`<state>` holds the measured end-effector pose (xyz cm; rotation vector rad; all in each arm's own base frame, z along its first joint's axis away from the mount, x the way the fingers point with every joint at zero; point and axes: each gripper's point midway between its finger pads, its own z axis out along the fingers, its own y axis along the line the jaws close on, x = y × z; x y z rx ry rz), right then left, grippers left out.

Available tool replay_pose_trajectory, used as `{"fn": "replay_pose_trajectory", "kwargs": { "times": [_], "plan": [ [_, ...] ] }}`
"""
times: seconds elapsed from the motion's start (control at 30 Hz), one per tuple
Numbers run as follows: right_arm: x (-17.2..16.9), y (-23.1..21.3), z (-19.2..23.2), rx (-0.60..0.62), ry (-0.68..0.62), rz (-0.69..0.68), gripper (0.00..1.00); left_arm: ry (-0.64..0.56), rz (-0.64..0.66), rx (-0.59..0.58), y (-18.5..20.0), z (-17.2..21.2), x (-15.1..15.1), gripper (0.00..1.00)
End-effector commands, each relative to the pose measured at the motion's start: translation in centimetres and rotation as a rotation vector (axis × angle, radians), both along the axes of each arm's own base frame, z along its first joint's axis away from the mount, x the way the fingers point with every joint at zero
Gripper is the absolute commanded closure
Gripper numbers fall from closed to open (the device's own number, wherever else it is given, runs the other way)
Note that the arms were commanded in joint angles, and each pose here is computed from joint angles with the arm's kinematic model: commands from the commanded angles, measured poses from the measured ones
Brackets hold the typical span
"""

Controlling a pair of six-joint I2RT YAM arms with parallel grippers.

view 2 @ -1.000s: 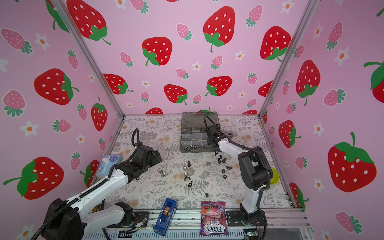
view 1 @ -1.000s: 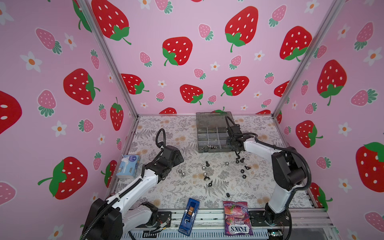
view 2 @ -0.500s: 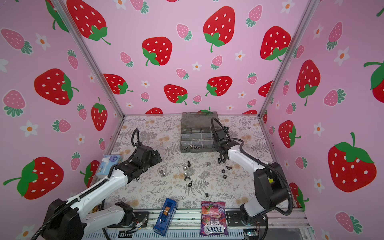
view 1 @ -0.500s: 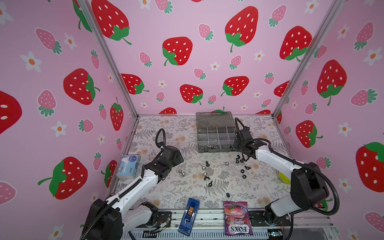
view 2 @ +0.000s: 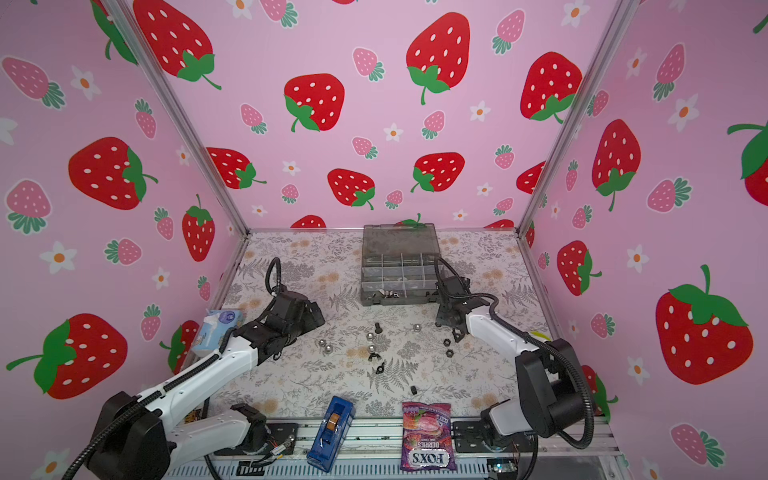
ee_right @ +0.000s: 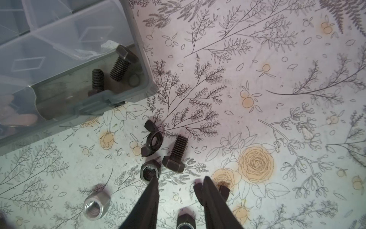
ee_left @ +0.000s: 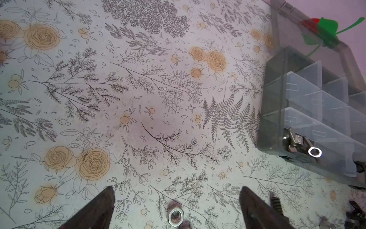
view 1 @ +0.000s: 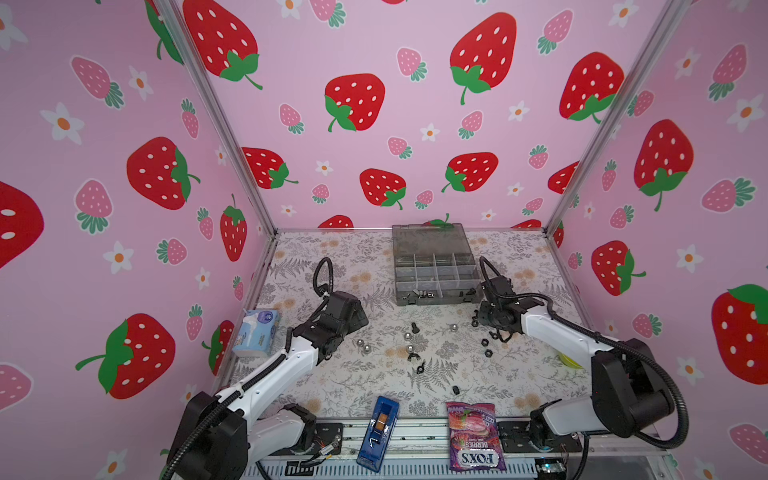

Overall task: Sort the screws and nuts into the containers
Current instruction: 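Move the right gripper back over the pile and lower toward the nuts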

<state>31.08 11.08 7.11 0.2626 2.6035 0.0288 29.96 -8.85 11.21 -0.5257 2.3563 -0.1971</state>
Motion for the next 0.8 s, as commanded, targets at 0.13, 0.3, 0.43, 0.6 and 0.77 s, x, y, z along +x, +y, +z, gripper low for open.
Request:
{"fn": "replay_pose_trajectory", "kwargs": {
  "times": [0.13, 0.3, 0.43, 0.6, 0.77],
  "plan": [
    [-0.1, 0.2, -1.4, 0.026, 0.04, 0.004, 0.6, -0.009, 0.006, -0.01, -0.1, 0.5, 0.4, 0.01],
    [0.1, 0.4, -2.5, 0.035, 0.065, 0.007, 0.6, -0.006, 0.01, -0.011, 0.0, 0.3, 0.3, 0.01],
    [0.1, 0.2, -3.0, 0.034, 0.073, 0.003, 0.61, -0.001, 0.011, -0.01, 0.0, 0.1, 0.3, 0.01],
    [0.1, 0.0, -3.8, 0.039, 0.093, 0.001, 0.61, 0.003, 0.01, -0.007, 0.0, 0.0, 0.3, 0.01],
    [-0.3, -0.2, -4.7, 0.037, 0.12, 0.0, 0.61, 0.008, 0.009, -0.008, -0.1, -0.2, 0.3, 0.01]
  ]
}}
